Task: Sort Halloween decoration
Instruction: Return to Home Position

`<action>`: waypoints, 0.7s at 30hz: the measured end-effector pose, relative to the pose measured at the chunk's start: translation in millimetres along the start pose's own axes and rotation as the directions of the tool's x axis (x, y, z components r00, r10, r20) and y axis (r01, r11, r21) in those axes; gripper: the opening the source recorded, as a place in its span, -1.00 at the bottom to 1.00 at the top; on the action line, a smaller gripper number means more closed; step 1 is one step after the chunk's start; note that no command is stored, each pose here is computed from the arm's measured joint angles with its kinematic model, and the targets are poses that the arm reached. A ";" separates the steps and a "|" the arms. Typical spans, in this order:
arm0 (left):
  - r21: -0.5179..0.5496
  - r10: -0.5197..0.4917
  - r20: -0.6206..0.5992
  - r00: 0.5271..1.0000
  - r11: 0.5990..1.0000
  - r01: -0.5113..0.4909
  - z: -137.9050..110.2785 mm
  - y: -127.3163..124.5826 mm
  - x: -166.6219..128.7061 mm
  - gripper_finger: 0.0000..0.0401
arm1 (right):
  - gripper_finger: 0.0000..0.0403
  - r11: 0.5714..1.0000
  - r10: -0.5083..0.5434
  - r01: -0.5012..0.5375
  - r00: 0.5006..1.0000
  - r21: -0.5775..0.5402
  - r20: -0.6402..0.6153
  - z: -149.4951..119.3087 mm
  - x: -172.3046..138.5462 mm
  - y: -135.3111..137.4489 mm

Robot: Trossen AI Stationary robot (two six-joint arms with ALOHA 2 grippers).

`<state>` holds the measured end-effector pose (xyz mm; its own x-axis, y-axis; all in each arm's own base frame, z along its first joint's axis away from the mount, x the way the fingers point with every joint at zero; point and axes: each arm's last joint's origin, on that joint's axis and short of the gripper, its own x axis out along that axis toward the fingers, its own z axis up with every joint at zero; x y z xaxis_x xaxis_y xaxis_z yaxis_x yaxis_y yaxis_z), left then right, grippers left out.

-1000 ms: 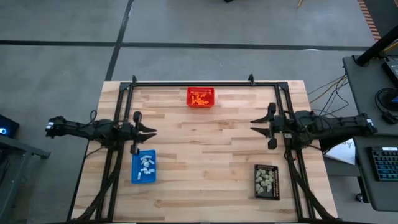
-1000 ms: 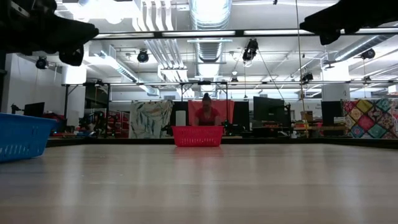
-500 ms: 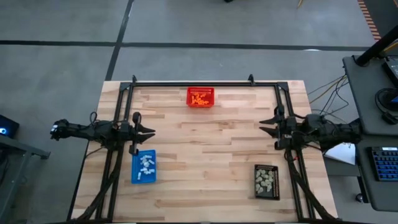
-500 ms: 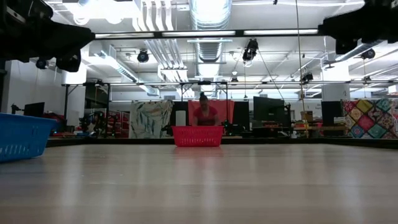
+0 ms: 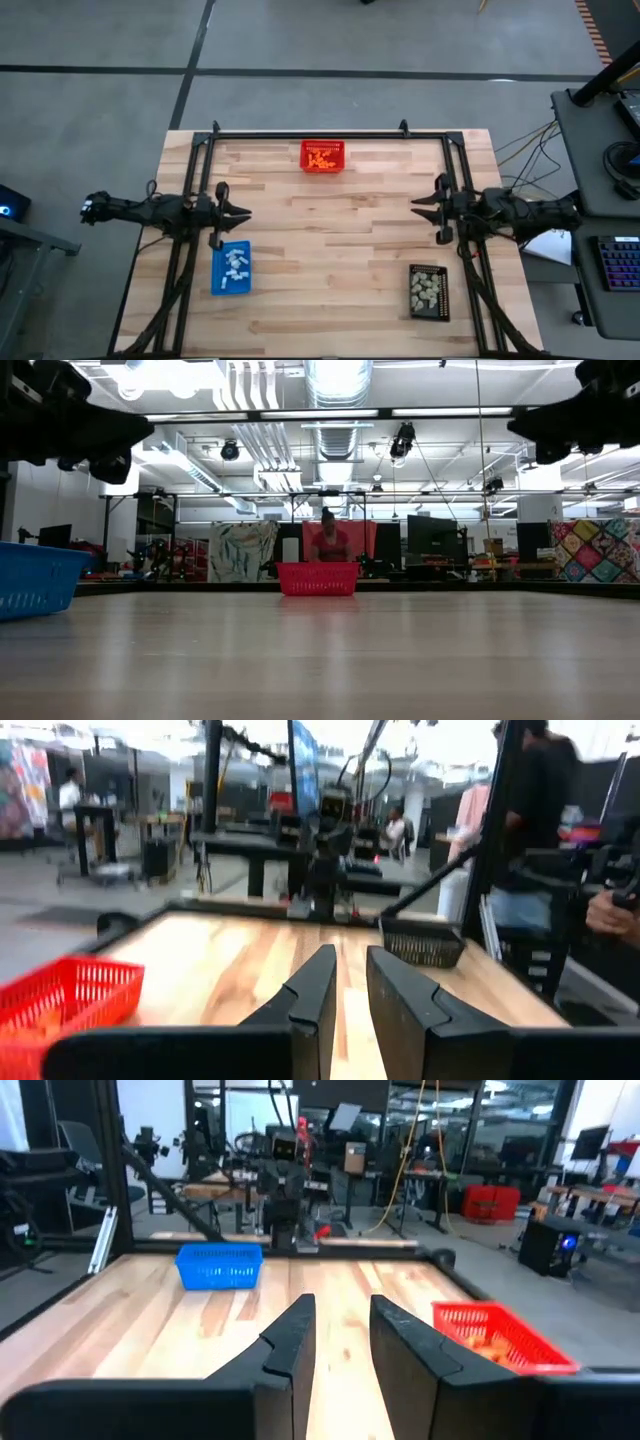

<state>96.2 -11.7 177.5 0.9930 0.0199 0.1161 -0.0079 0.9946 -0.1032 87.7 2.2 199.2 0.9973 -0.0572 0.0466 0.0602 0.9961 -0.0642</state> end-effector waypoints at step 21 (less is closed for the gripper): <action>-0.019 0.021 -0.191 0.981 1.000 -0.025 -18.1 0.3 6.1 -0.79 | -0.58 0.998 -0.007 0.006 1.000 -0.068 -0.021 -30.1 9.0 3.0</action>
<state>104.4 -13.2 160.3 0.9969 0.0207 -0.0765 -0.0301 0.9918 -0.1243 98.1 2.6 169.4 0.9975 -0.0660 0.0261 0.0688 0.9889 -0.1315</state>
